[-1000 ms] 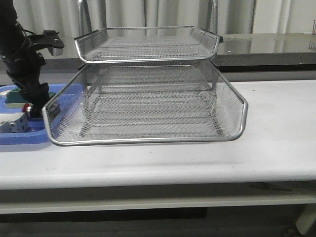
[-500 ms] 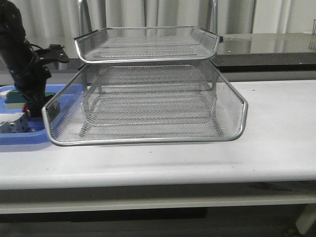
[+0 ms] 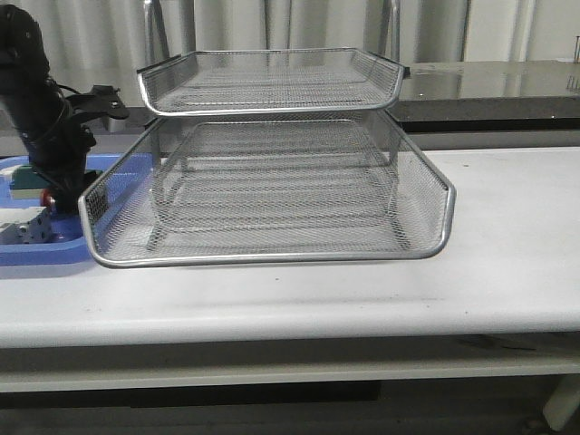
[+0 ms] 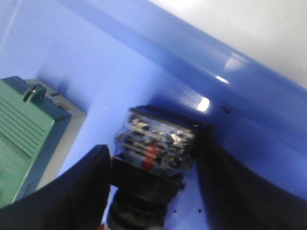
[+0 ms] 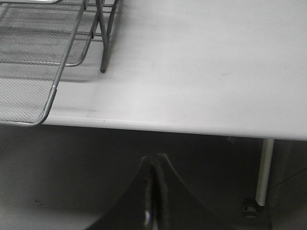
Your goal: Place button on rack with both arms
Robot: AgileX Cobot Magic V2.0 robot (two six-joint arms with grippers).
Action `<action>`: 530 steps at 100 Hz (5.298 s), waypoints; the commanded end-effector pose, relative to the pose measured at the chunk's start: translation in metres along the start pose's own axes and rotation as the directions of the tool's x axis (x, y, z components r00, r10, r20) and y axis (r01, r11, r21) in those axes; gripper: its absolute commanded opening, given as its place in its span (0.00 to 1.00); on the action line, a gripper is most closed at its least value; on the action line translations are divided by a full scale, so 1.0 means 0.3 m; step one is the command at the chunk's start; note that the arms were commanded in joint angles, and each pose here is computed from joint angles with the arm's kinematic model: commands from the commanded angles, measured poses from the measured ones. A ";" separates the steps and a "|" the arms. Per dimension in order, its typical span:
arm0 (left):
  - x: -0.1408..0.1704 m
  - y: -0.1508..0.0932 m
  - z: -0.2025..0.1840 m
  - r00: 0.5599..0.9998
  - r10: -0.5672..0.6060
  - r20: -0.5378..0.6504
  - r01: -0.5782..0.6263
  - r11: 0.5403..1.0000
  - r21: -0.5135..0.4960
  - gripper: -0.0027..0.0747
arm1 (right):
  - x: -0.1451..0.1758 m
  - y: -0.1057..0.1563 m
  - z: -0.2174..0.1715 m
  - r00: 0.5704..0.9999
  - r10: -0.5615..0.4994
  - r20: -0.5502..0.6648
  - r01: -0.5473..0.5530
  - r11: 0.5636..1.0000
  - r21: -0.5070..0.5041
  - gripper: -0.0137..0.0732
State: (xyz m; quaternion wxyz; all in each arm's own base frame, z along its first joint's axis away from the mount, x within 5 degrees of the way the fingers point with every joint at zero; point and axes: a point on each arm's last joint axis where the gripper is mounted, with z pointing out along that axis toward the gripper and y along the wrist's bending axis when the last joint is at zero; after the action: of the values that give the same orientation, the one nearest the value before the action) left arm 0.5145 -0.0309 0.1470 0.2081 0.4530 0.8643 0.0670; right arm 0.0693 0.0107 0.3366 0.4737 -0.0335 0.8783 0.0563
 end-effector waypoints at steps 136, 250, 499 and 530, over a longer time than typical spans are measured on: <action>-0.119 -0.131 -0.990 0.951 -0.017 0.309 0.004 0.999 0.043 0.01 | -0.036 -0.002 -0.015 0.997 -0.011 0.077 0.010 1.000 0.009 0.08; -0.509 -0.771 -0.719 0.874 0.369 0.317 -0.464 0.826 0.320 0.01 | -0.036 -0.002 -0.015 0.997 -0.011 0.077 0.010 1.000 0.009 0.08; 0.349 -0.523 -1.346 0.541 -0.438 0.718 0.717 0.686 -0.122 0.69 | -0.036 -0.002 -0.015 0.997 -0.011 0.077 0.010 1.000 0.009 0.08; 0.512 -0.718 -1.162 0.346 -0.386 0.855 0.784 0.619 -0.037 0.70 | -0.036 -0.002 -0.015 0.997 -0.011 0.077 0.010 1.000 0.009 0.08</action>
State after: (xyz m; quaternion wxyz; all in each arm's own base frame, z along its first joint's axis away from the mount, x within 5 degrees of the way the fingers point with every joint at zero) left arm 0.1384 -0.0083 0.3485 0.5990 0.0520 0.7990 -0.0109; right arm 0.0693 0.0105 0.3366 0.4738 -0.0336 0.8782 0.0555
